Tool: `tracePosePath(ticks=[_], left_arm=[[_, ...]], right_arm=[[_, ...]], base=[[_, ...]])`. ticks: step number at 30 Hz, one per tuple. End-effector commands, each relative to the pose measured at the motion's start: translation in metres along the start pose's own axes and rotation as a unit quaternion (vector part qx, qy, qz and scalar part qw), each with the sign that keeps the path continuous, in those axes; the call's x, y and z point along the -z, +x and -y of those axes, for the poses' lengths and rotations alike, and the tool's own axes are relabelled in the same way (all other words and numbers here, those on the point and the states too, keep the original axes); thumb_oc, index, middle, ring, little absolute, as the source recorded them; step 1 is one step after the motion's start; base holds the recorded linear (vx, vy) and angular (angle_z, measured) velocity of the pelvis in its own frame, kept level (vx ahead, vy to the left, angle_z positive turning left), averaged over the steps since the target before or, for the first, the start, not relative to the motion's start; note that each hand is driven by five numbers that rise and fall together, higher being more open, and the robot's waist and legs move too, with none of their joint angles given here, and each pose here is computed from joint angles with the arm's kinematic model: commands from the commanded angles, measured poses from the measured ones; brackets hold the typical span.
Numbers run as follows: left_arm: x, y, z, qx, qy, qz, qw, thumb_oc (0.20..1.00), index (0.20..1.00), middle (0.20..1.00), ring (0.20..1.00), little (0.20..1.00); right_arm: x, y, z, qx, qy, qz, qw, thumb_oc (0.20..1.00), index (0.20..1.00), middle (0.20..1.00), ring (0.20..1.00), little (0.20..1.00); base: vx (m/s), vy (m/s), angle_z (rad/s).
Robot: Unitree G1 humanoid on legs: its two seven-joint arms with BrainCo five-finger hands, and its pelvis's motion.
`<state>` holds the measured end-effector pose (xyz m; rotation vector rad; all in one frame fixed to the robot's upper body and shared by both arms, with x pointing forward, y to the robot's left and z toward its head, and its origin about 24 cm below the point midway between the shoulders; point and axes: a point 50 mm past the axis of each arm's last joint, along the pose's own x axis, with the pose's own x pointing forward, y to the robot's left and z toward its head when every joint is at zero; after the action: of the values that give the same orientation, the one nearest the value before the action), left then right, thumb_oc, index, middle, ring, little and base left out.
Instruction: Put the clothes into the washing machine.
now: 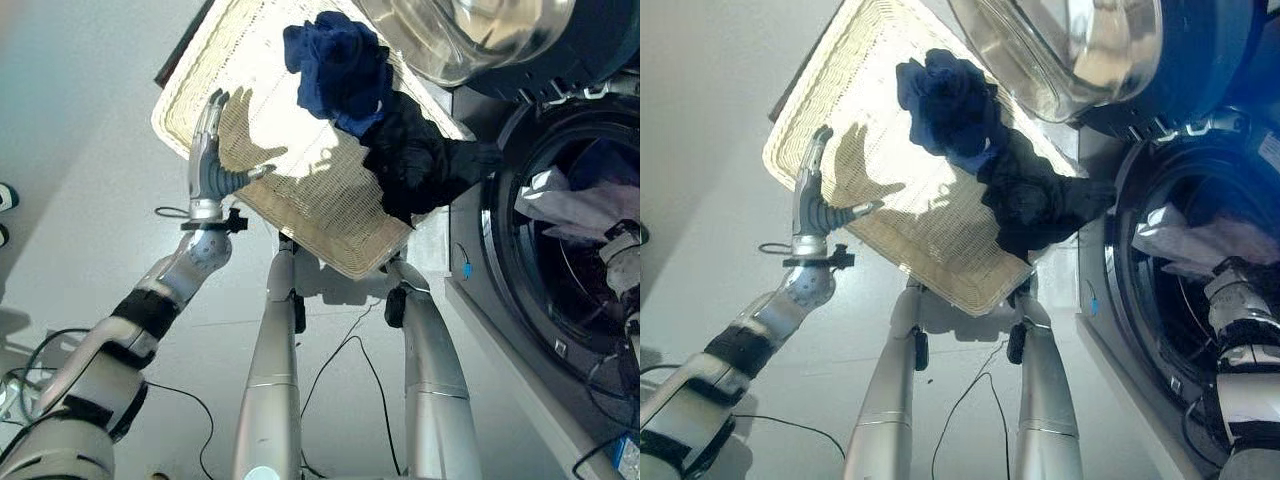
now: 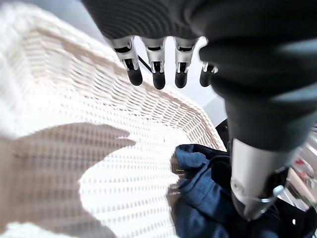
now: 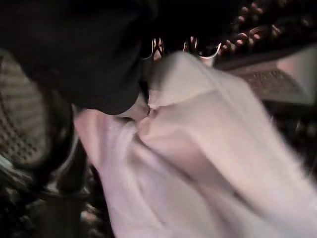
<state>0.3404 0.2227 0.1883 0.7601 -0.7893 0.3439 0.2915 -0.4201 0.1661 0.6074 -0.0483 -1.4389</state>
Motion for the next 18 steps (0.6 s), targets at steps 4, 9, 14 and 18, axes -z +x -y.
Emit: tracePosePath(ticks=[4,9,14,18], left_arm=[[-0.021,0.046,-0.008,-0.053,-0.021,0.047,0.997,1.000,1.000,1.000,1.000,1.000],[-0.033,0.061,-0.005,-0.034,0.005,0.088,0.996,1.000,1.000,1.000,1.000,1.000],[-0.046,0.070,0.000,-0.024,0.022,0.117,0.993,1.000,1.000,1.000,1.000,1.000],[-0.060,0.082,0.004,-0.011,0.048,0.153,0.987,1.000,1.000,1.000,1.000,1.000]], right_arm=[[-0.077,0.040,0.063,0.140,0.048,0.123,0.981,0.200,0.200,0.200,0.200,0.200],[-0.076,0.031,0.039,0.108,0.004,0.117,0.987,0.200,0.200,0.200,0.200,0.200],[-0.071,0.018,0.011,0.051,-0.135,0.155,0.977,1.000,1.000,1.000,1.000,1.000],[-0.072,0.001,-0.018,0.007,-0.253,0.210,0.945,1.000,1.000,1.000,1.000,1.000]], base=[[0.00,-0.002,0.01],[0.00,0.004,-0.02],[0.00,0.000,0.00],[0.00,0.000,0.00]])
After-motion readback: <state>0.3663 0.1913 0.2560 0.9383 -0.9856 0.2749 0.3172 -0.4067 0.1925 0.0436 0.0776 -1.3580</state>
